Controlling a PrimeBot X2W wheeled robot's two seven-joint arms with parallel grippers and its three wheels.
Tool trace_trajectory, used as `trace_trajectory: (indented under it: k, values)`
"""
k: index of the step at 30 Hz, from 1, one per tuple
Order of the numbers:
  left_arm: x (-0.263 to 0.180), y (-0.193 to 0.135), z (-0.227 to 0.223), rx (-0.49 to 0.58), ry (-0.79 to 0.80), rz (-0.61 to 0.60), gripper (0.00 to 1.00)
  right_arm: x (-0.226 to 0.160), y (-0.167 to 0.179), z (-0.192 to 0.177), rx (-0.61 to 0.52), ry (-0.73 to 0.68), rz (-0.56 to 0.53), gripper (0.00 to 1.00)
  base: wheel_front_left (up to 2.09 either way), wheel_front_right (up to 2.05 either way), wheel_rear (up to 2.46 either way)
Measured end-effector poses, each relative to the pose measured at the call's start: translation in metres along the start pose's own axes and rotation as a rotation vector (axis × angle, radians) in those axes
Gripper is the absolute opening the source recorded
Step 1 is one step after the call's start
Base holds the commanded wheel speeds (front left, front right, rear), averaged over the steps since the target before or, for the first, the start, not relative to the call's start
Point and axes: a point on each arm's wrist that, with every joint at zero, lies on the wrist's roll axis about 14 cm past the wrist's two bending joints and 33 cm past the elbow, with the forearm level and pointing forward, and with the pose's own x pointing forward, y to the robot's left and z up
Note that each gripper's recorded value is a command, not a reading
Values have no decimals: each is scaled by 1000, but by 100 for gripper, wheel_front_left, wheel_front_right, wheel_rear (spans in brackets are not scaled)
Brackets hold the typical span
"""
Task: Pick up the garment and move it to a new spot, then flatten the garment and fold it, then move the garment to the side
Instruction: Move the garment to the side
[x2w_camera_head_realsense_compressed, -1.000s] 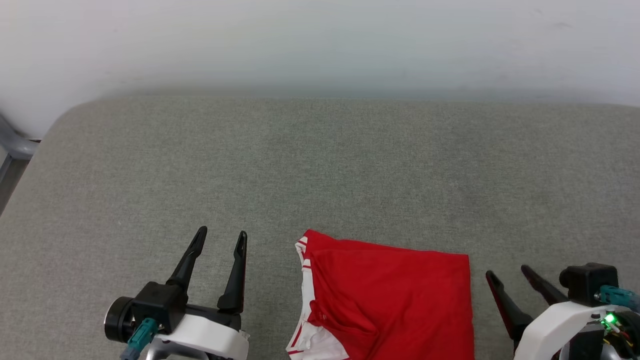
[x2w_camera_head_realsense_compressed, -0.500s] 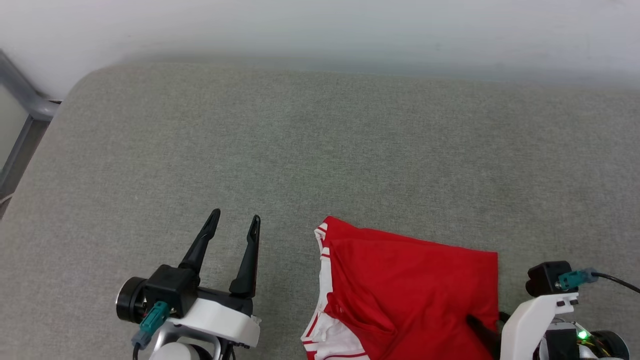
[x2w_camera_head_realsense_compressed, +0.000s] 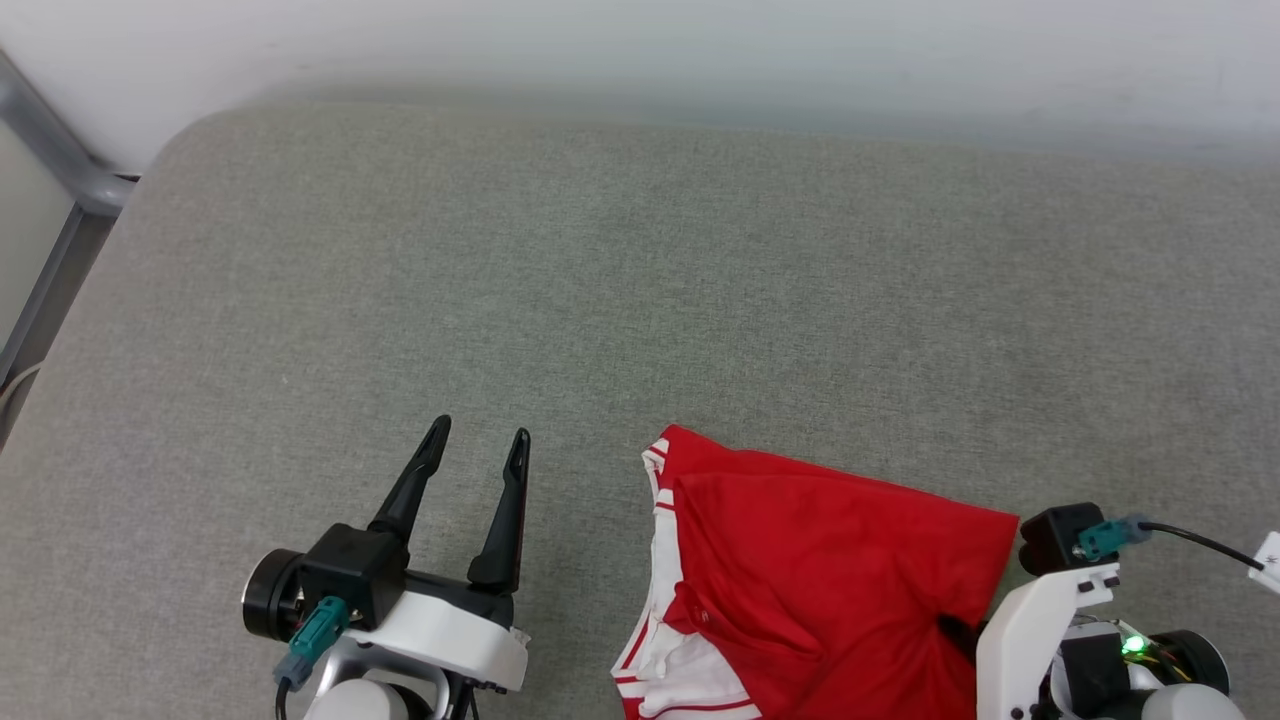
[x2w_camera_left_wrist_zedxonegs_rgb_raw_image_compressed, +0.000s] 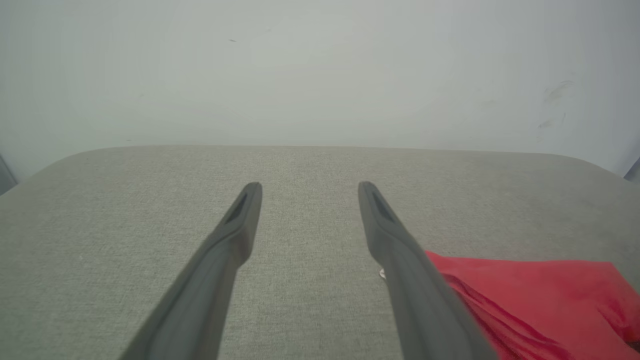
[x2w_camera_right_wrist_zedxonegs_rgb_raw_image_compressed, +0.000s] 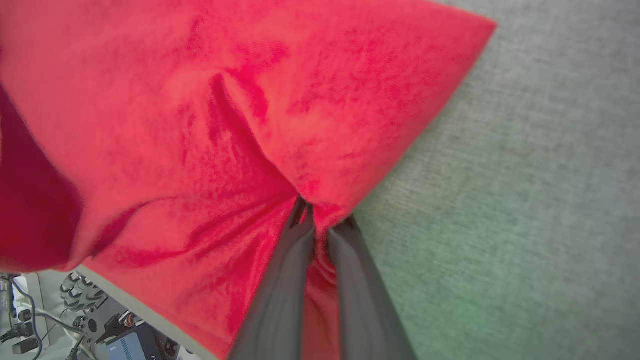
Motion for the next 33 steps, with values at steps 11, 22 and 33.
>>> trace_trajectory:
  k: [11,22,33]
  values:
    - [10,-39,2,-29,-12,-123,100,-50,-46,42,-299,-168,-194,0,0,0,0]
    - [29,-115,0,-86,-22,-347,100,-117,-110,45,-418,-136,-399,0,0,0,0]
    - [61,-162,-13,-112,-25,-519,100,-152,-194,40,-409,-60,-581,0,0,0,0]
